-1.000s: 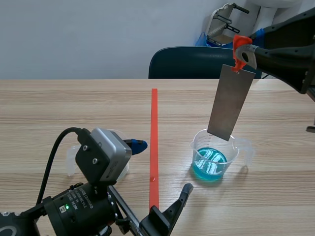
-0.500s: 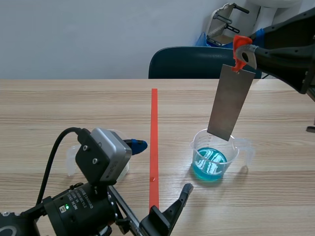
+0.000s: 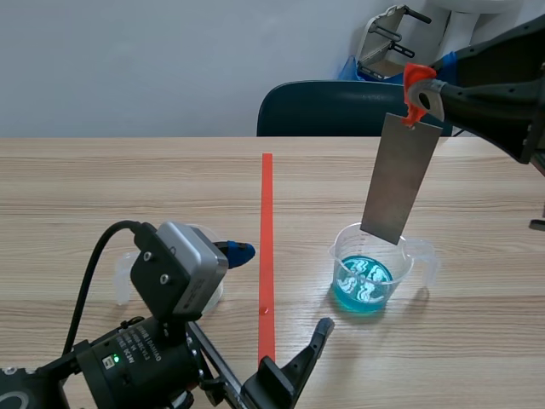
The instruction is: Do the redox reaction experiment
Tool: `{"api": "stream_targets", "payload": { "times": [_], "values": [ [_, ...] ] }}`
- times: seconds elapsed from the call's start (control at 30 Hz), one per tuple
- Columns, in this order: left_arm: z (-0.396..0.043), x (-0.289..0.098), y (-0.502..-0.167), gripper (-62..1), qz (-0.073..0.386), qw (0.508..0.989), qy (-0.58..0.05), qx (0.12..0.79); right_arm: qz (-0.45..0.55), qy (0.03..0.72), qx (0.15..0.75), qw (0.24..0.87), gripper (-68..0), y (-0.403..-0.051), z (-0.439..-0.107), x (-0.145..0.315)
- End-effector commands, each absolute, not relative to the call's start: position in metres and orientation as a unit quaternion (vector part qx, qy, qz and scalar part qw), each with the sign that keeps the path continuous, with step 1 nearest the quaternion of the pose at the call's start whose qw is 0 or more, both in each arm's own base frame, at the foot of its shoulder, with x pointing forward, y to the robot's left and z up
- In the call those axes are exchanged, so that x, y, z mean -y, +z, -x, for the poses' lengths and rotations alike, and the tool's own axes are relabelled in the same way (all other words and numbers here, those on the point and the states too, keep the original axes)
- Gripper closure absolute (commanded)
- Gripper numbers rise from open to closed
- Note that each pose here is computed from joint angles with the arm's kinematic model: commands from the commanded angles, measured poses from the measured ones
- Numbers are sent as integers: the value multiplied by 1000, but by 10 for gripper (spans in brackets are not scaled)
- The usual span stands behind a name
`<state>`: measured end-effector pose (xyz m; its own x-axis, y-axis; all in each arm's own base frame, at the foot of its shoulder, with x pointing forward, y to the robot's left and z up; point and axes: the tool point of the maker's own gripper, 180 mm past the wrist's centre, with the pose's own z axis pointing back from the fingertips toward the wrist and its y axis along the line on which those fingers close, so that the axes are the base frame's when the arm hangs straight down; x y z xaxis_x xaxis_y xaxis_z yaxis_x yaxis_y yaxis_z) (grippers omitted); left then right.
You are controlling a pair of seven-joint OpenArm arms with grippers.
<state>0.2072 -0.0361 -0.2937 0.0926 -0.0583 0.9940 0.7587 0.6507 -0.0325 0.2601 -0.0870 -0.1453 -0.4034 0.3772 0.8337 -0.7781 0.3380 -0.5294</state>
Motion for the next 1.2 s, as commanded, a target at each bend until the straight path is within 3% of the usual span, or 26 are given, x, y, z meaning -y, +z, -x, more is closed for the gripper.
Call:
{"api": "stream_targets", "payload": {
  "times": [0.0,0.4,1.17],
  "values": [
    [-207,38,-288,-623,297,674,-293,610,-157,554,636,514,-8,-138,-261,87],
    [-206,38,-288,-623,297,674,-293,610,-155,558,636,510,-9,-142,-260,85],
    [-207,39,-287,-623,298,673,-292,611,-172,560,636,503,-8,-203,-254,93]
  ]
}}
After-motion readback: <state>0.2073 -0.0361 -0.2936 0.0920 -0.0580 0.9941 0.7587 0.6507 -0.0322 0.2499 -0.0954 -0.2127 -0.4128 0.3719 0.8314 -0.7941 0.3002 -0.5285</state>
